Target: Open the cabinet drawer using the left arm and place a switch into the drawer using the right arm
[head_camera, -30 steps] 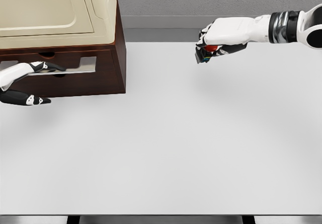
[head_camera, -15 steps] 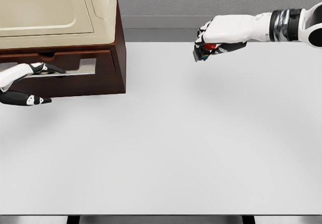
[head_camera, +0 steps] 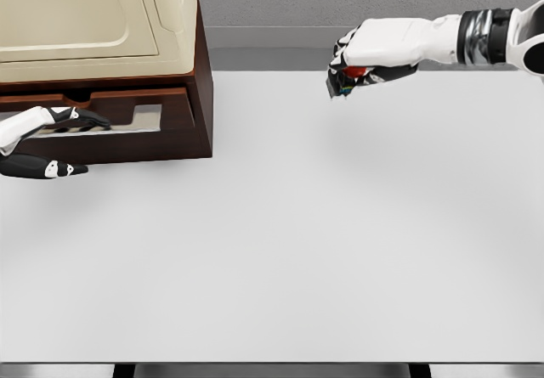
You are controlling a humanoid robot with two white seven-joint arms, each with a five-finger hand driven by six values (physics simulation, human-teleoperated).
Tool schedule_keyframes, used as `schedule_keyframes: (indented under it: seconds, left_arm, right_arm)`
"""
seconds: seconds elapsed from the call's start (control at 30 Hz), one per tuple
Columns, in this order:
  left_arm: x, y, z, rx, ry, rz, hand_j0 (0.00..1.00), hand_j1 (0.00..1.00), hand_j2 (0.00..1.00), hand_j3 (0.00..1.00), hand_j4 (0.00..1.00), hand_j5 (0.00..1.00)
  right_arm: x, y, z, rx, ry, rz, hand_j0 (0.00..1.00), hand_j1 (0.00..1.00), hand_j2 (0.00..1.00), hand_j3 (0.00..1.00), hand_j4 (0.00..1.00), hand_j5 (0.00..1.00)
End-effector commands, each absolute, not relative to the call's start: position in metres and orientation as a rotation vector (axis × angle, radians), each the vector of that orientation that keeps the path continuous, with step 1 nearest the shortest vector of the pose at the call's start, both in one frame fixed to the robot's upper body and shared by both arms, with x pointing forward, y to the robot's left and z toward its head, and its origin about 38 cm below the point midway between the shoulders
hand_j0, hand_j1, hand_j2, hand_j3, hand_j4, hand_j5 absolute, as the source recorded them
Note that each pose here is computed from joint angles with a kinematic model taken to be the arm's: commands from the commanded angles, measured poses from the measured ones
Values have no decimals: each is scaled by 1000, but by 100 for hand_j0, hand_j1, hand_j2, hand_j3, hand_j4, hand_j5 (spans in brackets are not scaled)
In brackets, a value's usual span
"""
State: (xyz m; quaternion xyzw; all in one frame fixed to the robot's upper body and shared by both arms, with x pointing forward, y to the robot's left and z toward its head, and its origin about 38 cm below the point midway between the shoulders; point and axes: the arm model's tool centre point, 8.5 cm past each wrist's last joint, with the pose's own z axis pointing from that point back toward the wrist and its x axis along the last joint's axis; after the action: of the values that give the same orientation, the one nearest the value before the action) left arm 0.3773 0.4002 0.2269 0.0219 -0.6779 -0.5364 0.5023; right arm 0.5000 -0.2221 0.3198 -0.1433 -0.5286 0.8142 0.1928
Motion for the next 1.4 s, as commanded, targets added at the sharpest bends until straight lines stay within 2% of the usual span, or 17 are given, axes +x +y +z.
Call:
schedule_keyframes:
  seconds: [0.0, 1.37]
  left_arm:
    - [372, 394, 219, 41, -1612, -1369, 80, 80, 80, 80, 80, 80]
    - [361, 391, 209, -8, -1595, -1351, 84, 84, 84, 84, 84, 84]
  right_arm:
    - [501, -223, 322, -403, -1491, 2274, 46, 46, 46, 46, 46, 46]
    - [497, -212, 341, -411, -1571, 2266, 46, 46, 46, 46, 46, 46]
